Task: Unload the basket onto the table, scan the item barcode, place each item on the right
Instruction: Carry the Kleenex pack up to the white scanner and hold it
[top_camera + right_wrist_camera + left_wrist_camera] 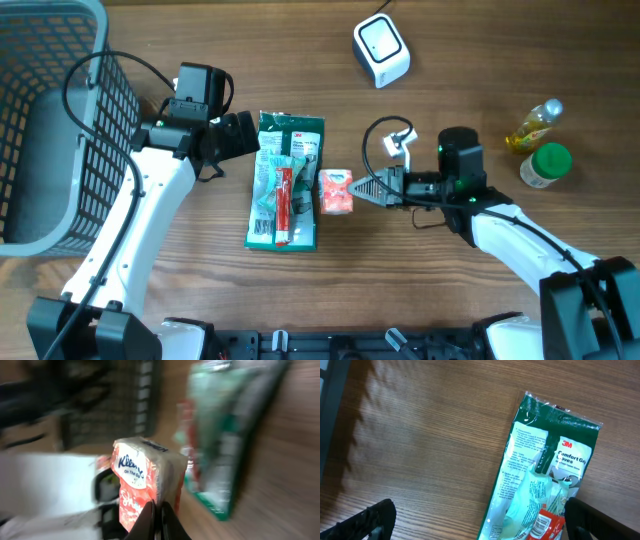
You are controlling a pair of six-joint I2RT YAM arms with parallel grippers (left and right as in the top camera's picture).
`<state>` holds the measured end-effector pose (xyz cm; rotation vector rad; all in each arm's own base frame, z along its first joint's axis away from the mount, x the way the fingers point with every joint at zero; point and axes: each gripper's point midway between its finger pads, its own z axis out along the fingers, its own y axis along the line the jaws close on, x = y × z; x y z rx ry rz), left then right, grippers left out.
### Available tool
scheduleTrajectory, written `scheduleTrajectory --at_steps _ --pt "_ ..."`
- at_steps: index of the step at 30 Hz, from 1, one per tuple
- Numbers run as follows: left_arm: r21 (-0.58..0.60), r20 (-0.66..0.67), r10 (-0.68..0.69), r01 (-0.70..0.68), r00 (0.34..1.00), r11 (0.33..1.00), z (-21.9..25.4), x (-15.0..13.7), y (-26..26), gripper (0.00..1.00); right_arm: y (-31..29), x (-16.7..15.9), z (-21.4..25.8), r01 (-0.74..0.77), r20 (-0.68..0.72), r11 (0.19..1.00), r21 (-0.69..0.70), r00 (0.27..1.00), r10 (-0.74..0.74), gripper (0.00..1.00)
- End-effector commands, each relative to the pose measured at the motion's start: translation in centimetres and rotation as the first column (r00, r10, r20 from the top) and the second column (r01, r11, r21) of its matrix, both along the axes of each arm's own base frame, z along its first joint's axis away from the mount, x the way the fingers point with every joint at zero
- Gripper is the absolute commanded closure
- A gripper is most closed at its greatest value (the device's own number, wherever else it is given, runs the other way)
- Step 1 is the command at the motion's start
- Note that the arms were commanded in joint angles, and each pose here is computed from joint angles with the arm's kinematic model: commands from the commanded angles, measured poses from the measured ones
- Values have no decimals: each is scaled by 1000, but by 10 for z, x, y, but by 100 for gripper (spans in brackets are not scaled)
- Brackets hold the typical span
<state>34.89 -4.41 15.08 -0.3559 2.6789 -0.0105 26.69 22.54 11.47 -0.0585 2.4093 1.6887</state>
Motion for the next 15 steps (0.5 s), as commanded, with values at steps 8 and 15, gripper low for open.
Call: scheduleTrajectory --at_steps 8,15 --pt "9 24 -3 2 1000 1000 8 3 3 0 -22 24 -34 153 63 967 -206 988 -143 95" --pt "9 24 -3 2 1000 1000 8 3 3 0 -38 37 -26 156 47 908 -388 988 -149 95"
